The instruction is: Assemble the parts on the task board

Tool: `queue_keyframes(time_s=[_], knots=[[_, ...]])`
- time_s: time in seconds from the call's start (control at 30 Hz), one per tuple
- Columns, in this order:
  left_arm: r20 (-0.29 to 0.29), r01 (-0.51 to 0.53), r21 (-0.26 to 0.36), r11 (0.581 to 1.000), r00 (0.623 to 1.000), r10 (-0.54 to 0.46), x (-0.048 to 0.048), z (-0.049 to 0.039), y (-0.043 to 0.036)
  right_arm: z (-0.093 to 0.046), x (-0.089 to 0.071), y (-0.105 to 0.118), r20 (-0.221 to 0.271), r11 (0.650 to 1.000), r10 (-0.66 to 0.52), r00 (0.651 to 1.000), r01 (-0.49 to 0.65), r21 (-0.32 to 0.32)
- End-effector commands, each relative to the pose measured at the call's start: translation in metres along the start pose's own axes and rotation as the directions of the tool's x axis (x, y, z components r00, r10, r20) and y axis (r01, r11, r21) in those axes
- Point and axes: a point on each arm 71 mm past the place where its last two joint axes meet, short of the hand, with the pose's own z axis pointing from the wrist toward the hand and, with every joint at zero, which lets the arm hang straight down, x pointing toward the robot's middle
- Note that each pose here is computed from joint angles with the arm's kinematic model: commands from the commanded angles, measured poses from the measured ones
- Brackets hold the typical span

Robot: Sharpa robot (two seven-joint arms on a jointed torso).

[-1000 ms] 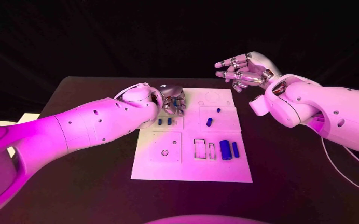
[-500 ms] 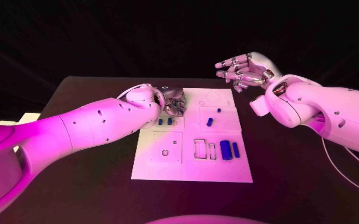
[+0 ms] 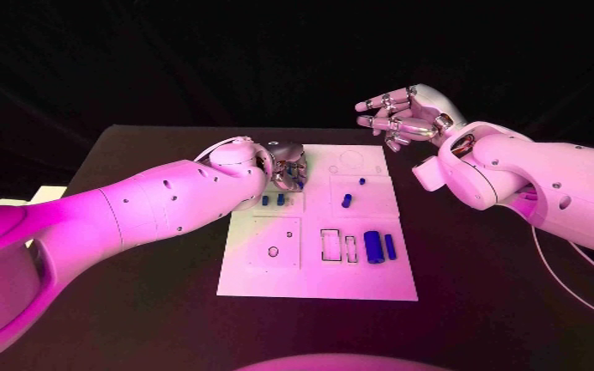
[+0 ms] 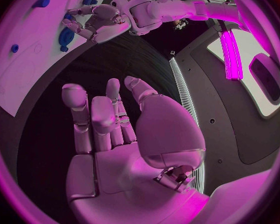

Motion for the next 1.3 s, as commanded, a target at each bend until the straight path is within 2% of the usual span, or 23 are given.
queue_keyframes(time_s=[0.03,0.4,0.67,0.9,1.1,1.3], knots=[[-0.023,0.006,0.01,1.0,1.0,-0.006,0.0026,0.0005,-0.0014,0.0,0.002,0.001,-0.017,1.0,0.002,1.0,-0.002,-0.007],[0.049,0.066,0.008,0.998,0.997,-0.066,-0.0069,-0.0057,0.003,0.001,0.002,0.0,-0.018,1.0,0.002,1.0,-0.002,-0.007],[0.099,0.131,0.011,0.991,0.986,-0.132,-0.0237,-0.0158,0.0076,0.001,0.003,0.0,-0.019,1.0,0.003,1.0,-0.003,-0.005],[0.083,0.16,-0.013,0.987,0.984,-0.158,-0.0306,-0.0276,0.0222,0.0,0.002,-0.001,-0.016,1.0,0.002,1.0,-0.002,-0.001],[0.053,0.14,-0.048,0.989,0.989,-0.137,-0.0305,-0.0355,0.0382,0.0,0.002,-0.002,-0.015,1.0,0.001,1.0,-0.001,0.001],[0.036,0.123,-0.073,0.99,0.992,-0.12,-0.0295,-0.0395,0.0495,0.0,0.002,-0.002,-0.015,1.0,0.001,1.0,-0.001,0.001]])
